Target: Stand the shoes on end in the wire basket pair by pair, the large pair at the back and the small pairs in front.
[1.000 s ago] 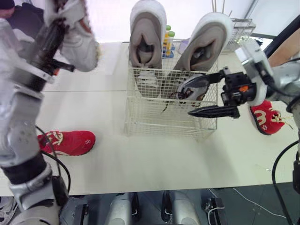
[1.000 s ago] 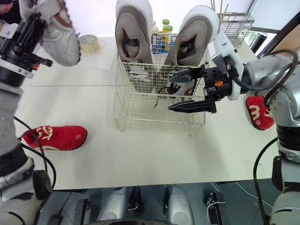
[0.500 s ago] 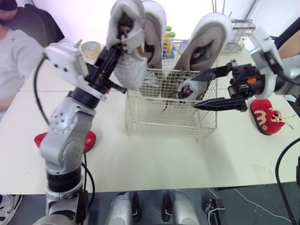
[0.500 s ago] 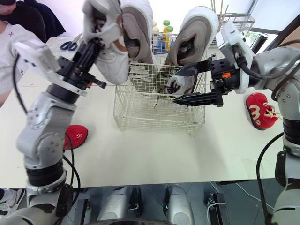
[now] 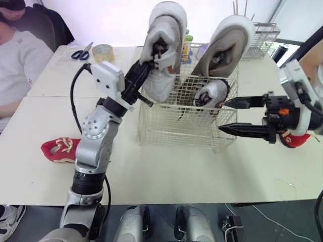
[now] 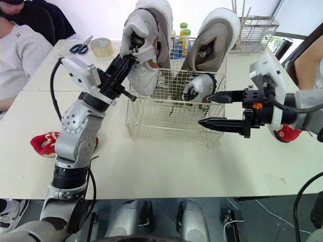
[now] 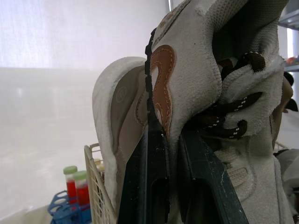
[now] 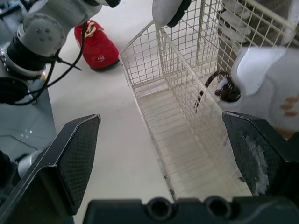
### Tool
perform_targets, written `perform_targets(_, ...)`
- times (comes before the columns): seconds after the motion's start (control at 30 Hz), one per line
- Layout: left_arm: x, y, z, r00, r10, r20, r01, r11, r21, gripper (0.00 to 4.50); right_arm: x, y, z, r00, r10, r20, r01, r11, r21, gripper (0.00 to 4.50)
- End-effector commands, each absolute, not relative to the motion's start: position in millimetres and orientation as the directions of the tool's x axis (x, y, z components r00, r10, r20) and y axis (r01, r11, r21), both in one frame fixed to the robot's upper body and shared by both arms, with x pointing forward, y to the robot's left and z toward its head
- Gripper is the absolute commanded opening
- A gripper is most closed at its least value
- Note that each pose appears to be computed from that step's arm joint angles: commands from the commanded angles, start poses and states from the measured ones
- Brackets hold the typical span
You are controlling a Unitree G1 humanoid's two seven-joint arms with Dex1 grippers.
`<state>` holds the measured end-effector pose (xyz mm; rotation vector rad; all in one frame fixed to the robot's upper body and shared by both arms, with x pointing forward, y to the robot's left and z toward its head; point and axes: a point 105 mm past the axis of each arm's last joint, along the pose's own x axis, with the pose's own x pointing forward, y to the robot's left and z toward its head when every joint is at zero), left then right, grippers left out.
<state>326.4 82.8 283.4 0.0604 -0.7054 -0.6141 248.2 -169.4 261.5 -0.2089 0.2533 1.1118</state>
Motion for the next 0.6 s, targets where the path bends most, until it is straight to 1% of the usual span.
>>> perform_targets(0.03, 335, 75, 269, 0.613, -0.559, 0.558, 0.478, 0.825, 0.301, 0.09, 241, -166, 267, 0.439, 0.858, -0.266, -0.897, 0.437, -0.068, 4.50)
perform_targets(0.33, 342, 71, 242, 0.674, -0.500, 0.544, 0.400, 0.866, 0.300, 0.09, 242, -159, 265, 0.431, 0.874, -0.225, -0.900, 0.433, -0.042, 4.50)
perform_targets(0.5, 345, 69, 221, 0.715, -0.501, 0.488, 0.409, 0.866, 0.289, 0.09, 245, -154, 264, 0.419, 0.882, -0.214, -0.906, 0.420, -0.042, 4.50)
perform_targets(0.6, 344, 70, 210, 0.736, -0.516, 0.438, 0.446, 0.857, 0.258, 0.09, 247, -155, 264, 0.420, 0.882, -0.215, -0.906, 0.421, -0.042, 4.50)
